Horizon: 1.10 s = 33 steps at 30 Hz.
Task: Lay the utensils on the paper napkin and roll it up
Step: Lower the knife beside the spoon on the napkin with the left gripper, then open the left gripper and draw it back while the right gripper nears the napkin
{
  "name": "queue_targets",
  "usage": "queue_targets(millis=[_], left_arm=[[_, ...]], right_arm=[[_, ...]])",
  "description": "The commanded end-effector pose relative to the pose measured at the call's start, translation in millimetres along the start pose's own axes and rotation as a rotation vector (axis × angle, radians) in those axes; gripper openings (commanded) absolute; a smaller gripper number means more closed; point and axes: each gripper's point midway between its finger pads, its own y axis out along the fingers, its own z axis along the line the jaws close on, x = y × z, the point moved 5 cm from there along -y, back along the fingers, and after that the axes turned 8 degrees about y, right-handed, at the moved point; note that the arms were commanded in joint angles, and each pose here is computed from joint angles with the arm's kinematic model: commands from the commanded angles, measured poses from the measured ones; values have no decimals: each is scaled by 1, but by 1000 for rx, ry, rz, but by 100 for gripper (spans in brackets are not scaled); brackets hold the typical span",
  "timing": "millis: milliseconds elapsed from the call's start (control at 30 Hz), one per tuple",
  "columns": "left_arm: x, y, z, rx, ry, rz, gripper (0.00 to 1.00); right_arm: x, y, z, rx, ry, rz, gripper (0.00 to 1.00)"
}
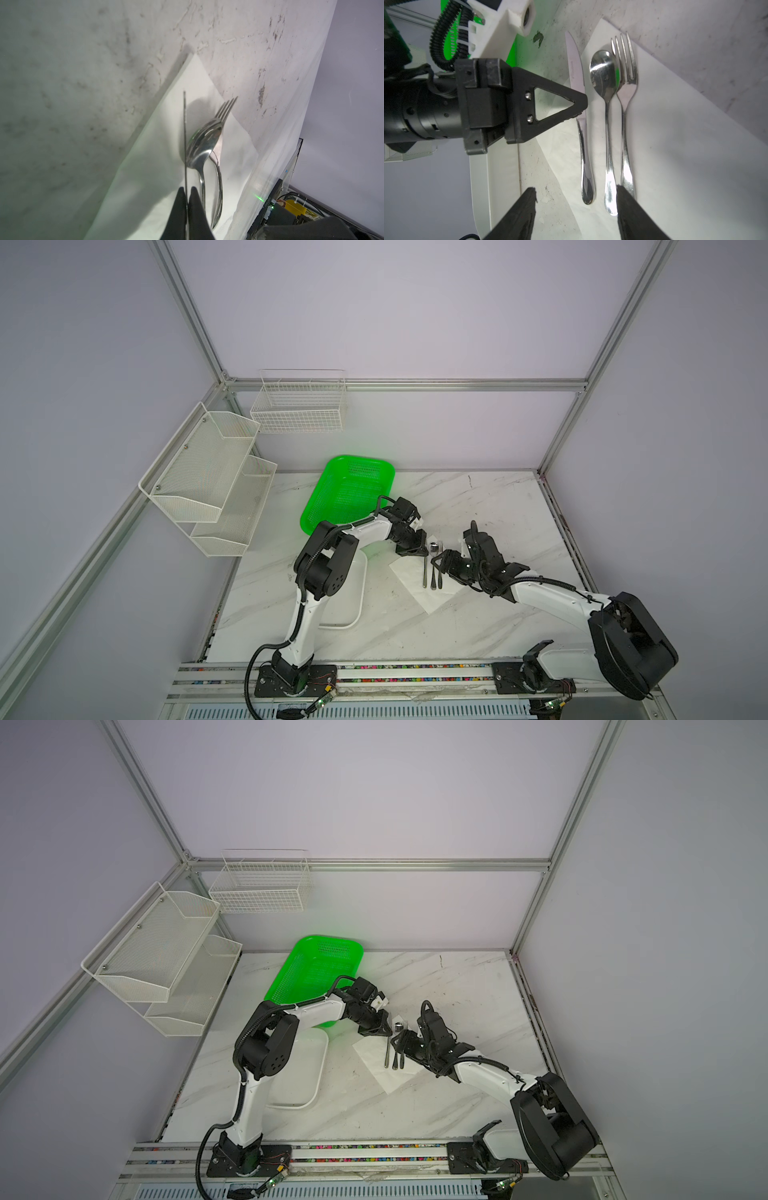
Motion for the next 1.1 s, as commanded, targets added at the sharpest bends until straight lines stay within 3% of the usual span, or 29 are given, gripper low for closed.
queue_targets(millis=[0,367,667,1067], left_arm=[[22,-14,-17,7,75,-63,9],[20,-17,-15,31,62,-66,15],[13,-60,-35,51,98,-171,19],[-51,-107,-50,51,120,-289,19]], right_arm=[[2,0,1,6,9,-8,63],[1,-3,0,4,13,-13,63],[3,-12,2,-2,2,-37,63],[0,-39,0,-14,-3,-85,63]])
